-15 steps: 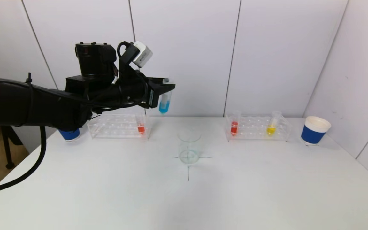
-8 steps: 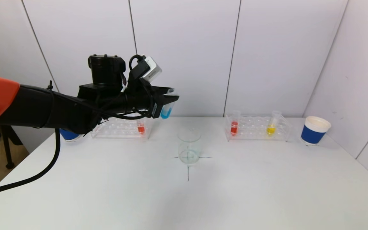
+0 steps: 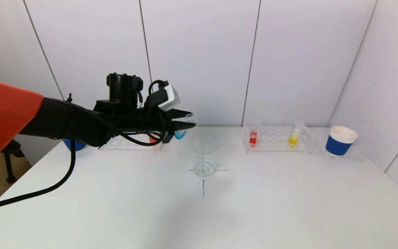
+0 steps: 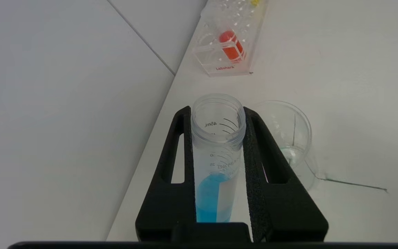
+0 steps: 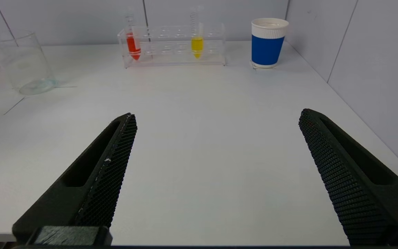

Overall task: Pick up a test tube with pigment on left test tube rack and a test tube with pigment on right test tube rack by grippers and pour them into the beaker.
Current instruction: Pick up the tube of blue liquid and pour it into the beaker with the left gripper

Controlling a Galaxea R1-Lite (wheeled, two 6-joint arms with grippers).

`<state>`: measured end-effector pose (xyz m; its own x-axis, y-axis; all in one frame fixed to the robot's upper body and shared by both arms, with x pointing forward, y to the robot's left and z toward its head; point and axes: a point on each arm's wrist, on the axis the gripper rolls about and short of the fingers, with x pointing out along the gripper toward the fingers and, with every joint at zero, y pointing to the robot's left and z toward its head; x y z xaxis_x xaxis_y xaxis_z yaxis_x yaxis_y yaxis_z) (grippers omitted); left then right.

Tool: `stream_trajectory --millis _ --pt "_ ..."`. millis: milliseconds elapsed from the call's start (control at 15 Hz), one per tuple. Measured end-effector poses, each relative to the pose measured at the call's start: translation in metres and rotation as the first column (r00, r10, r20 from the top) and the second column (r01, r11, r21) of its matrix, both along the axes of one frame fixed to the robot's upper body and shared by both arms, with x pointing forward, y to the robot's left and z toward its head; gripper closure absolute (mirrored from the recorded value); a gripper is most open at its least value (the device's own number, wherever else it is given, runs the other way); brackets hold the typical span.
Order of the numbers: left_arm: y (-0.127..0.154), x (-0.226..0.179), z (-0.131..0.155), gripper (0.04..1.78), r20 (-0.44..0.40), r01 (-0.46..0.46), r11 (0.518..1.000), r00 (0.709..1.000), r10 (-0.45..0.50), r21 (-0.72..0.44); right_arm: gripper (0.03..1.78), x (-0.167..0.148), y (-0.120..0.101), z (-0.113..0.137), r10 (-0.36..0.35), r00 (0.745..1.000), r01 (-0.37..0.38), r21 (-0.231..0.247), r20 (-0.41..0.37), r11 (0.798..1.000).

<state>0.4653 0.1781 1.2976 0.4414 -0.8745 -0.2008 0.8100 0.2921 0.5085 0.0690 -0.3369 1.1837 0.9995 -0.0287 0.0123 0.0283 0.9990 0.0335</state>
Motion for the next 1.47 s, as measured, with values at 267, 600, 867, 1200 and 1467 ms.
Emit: stream_trajectory --millis 267,600,867,1200,1467 --pt "-0.002 0.003 -0.009 1.39 0.001 0.069 0.996 0.998 -0.069 0.051 0.1 0.0 0.0 0.0 0.0 1.0 0.0 0.0 0.0 1.0" --pt "-0.006 0.005 -0.018 1.39 0.026 0.104 0.988 0.994 -0.108 0.115 0.1 0.0 0.0 0.0 0.0 1.0 0.0 0.0 0.0 1.0" --pt "-0.005 0.008 -0.019 1.39 0.097 0.092 0.983 0.989 -0.109 0.16 0.1 0.0 0.0 0.0 0.0 1.0 0.0 0.0 0.0 1.0" --pt "-0.005 0.006 -0.01 1.39 0.217 0.084 0.975 0.968 -0.129 0.206 0.1 0.0 0.0 0.0 0.0 1.0 0.0 0.0 0.0 1.0" --pt "-0.007 0.007 0.001 1.39 0.348 0.052 0.978 0.93 -0.122 0.203 0.1 0.0 0.0 0.0 0.0 1.0 0.0 0.0 0.0 1.0"
